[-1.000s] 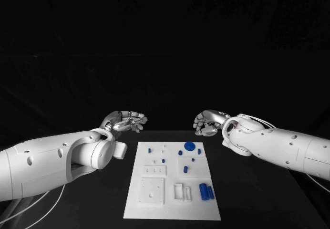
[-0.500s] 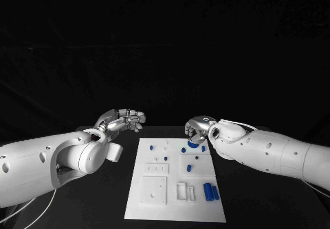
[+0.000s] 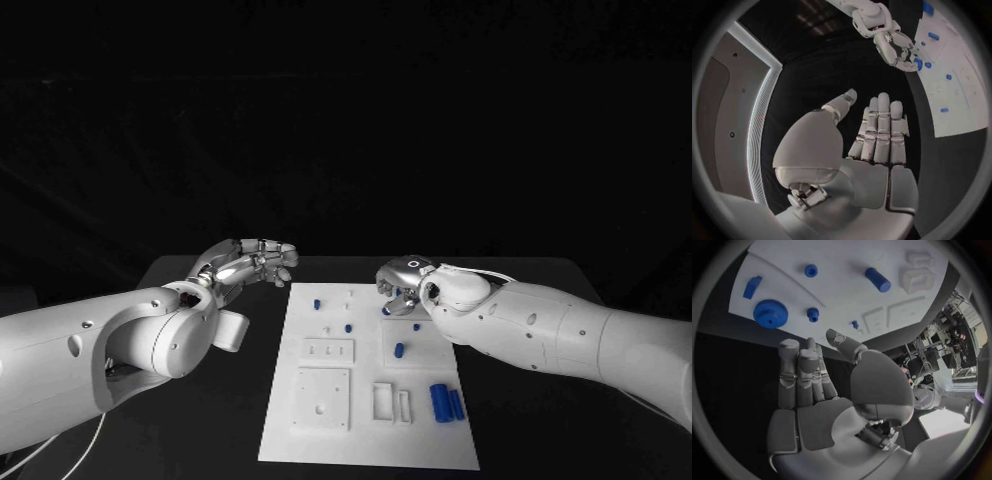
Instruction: Assemble the parts on the task board
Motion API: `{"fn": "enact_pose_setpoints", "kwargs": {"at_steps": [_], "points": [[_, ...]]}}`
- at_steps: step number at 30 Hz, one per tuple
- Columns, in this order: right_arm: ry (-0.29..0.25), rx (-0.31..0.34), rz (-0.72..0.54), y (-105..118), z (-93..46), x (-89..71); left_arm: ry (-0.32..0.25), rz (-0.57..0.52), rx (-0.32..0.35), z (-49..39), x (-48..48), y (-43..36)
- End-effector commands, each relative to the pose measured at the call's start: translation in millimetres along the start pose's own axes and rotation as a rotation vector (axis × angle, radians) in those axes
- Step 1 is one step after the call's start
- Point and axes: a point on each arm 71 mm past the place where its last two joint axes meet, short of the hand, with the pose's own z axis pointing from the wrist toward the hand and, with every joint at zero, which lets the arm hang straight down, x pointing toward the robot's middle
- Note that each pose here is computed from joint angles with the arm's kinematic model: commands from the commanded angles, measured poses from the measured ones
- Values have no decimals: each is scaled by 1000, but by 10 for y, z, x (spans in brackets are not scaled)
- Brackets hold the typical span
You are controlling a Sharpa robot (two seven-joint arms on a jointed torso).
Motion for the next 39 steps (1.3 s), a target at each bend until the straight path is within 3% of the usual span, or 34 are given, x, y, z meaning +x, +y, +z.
{"fn": "enact_pose_setpoints", "kwargs": {"at_steps": [1,22,39], "points": [[9,-1,-44,3,11,7,23,-8,10,5,25,-14],[12,45,-88,-143,-24,26,26,-7,-8,16,3,18],[14,33,-86,-115,-24,27,22,-8,-16,25,-18,30]]}}
